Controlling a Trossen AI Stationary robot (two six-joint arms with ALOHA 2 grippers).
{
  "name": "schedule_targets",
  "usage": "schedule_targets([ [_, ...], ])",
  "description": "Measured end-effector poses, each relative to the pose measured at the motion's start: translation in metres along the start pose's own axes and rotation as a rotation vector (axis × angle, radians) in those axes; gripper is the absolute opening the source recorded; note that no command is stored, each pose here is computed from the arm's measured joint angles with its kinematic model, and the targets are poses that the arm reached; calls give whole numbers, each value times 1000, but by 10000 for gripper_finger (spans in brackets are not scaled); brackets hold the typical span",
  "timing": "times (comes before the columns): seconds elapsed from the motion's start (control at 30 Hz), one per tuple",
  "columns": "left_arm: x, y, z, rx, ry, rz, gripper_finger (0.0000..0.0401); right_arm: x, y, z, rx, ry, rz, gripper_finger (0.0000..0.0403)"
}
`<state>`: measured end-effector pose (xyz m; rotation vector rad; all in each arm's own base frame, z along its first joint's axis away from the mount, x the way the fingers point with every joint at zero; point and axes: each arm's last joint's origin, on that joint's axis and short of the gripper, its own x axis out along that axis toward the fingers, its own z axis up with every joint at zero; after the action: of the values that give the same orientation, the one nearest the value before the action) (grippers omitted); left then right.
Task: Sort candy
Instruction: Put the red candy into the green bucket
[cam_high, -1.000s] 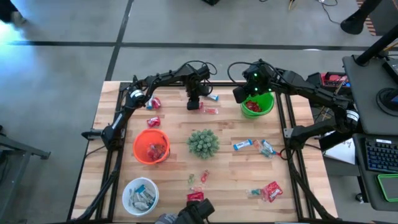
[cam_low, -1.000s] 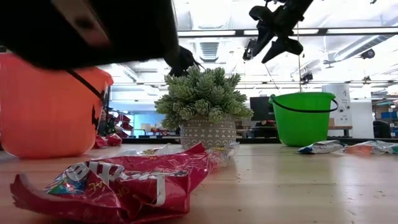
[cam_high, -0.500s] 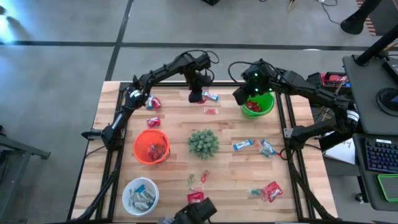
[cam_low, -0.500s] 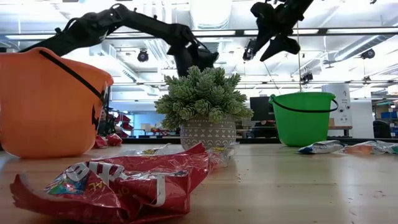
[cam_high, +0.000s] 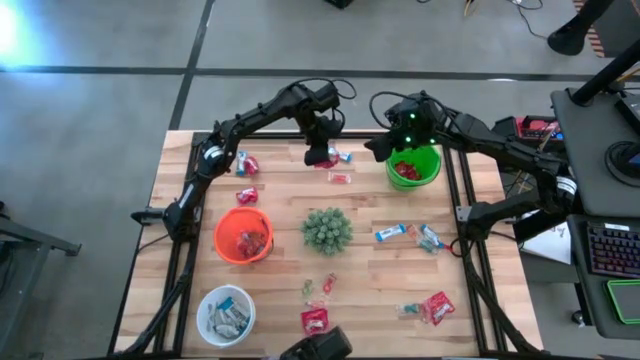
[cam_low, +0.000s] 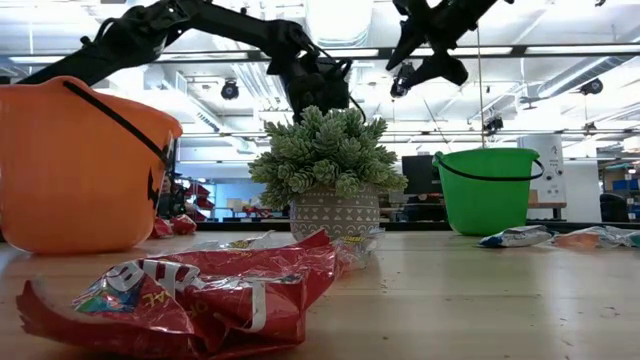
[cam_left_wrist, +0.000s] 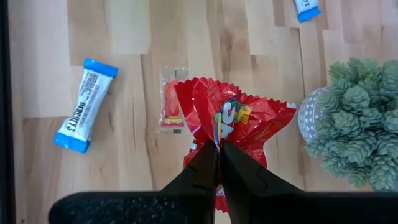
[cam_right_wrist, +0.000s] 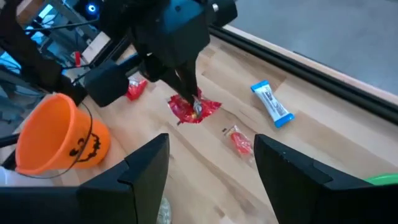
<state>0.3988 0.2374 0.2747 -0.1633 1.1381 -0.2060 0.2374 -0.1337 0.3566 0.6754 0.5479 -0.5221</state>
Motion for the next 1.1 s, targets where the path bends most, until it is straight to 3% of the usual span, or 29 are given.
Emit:
schedule_targets([
  [0.3, -30, -14, 5, 39, -81, 47, 0, 40, -3, 1, 41, 40, -15, 226],
  [0.47, -59, -28, 10, 90, -171, 100, 0, 54, 1, 5, 52, 26, 58, 226],
  [0.73, -90, -43, 15, 153, -290, 145, 0, 53, 9, 20, 70, -119, 163, 226],
  [1.1, -92, -44, 17, 168, -309, 158, 0, 54, 13, 20, 71, -124, 177, 215],
])
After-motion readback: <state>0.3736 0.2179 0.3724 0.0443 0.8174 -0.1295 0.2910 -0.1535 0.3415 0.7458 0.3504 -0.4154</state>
